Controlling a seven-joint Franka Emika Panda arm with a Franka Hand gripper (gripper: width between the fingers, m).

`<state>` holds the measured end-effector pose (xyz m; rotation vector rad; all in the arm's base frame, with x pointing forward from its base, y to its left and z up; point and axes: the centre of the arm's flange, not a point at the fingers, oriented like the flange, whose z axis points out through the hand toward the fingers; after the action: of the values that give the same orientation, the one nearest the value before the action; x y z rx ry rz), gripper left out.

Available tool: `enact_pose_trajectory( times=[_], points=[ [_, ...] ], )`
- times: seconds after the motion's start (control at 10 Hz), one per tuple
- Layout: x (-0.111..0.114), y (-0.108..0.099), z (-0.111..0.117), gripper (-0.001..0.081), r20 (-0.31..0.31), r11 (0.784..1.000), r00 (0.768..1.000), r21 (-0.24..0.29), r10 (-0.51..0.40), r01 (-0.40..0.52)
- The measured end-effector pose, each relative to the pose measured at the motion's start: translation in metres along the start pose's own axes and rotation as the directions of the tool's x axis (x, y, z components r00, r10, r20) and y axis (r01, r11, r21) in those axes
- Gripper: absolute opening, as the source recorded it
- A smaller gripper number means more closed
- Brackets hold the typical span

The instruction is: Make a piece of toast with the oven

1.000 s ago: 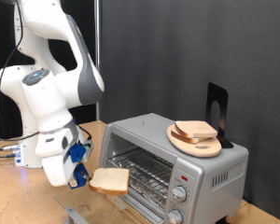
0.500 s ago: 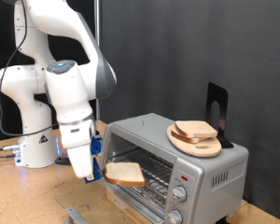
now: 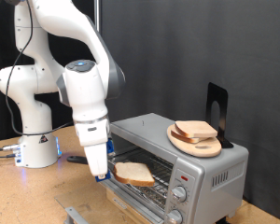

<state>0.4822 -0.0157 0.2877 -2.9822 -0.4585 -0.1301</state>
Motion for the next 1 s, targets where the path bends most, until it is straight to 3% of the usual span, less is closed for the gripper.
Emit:
enact_pose_trajectory(
  times=[0.6,1.0],
  points=[
    [0.011,-0.041,0.007,0.0391,0.012,0.998,0.998,0.005,-0.058,0.058],
    [-0.008,-0.041,0.017,0.0391,0.104,0.997,0.992,0.013,-0.071,0.070]
  ],
)
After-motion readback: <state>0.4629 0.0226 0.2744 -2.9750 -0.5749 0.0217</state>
